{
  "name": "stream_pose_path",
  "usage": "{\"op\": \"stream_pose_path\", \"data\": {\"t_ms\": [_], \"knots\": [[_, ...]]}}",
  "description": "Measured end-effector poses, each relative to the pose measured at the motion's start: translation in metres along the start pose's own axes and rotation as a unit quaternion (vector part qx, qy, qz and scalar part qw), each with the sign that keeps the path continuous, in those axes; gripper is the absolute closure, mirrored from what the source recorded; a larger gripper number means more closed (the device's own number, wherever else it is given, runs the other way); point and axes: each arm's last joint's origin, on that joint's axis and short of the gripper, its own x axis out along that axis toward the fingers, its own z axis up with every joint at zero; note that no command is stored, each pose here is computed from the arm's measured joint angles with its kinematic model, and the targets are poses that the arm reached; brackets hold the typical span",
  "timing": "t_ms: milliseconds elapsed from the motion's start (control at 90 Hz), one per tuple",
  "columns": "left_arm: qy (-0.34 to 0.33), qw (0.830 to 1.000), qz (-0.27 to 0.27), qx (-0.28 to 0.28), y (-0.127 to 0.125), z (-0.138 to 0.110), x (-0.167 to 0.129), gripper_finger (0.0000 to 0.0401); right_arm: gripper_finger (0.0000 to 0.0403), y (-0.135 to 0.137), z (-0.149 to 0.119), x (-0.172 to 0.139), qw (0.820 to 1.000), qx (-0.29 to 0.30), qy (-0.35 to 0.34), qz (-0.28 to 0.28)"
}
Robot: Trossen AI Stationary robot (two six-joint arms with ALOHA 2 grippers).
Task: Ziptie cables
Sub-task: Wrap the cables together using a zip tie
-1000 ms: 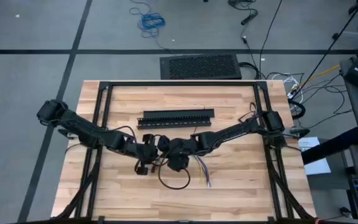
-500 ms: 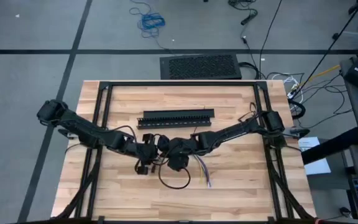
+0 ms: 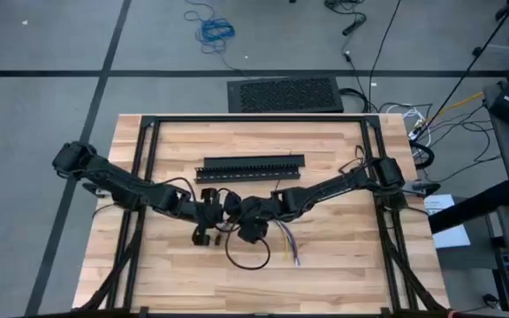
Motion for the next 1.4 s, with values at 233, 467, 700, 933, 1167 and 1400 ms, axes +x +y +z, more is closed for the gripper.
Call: {"op": "stream_pose_path", "data": {"t_ms": [233, 467, 700, 933, 1167, 1400], "knots": [[-0.008, 1.000, -0.001, 0.001, -0.0002, 0.0015, 0.0000, 0.0386, 0.0403, 0.0004, 0.0008, -0.0009, 1.000, 0.001, -0.001, 0.004], [-0.027, 1.000, -0.004, 0.011, -0.0008, 0.0052, -0.0001, 0.0337, 0.0403, 0.0010, 0.0002, -0.0010, 1.000, 0.002, -0.001, 0.009], [-0.026, 1.000, -0.004, 0.012, -0.0007, 0.0051, -0.0002, 0.0269, 0.0403, 0.0013, 0.0001, -0.0008, 1.000, 0.010, 0.000, 0.010], [-0.021, 1.000, -0.003, 0.010, -0.0005, 0.0041, -0.0001, 0.0272, 0.0403, 0.0014, 0.0001, -0.0006, 1.000, 0.010, 0.000, 0.010], [-0.021, 1.000, 0.004, 0.010, 0.0000, 0.0041, -0.0001, 0.0322, 0.0403, 0.0015, -0.0001, -0.0002, 1.000, 0.010, 0.000, 0.009], [-0.021, 1.000, 0.012, 0.003, 0.0026, 0.0043, 0.0002, 0.0388, 0.0403, 0.0015, -0.0003, -0.0001, 1.000, 0.010, 0.002, 0.008]]}}
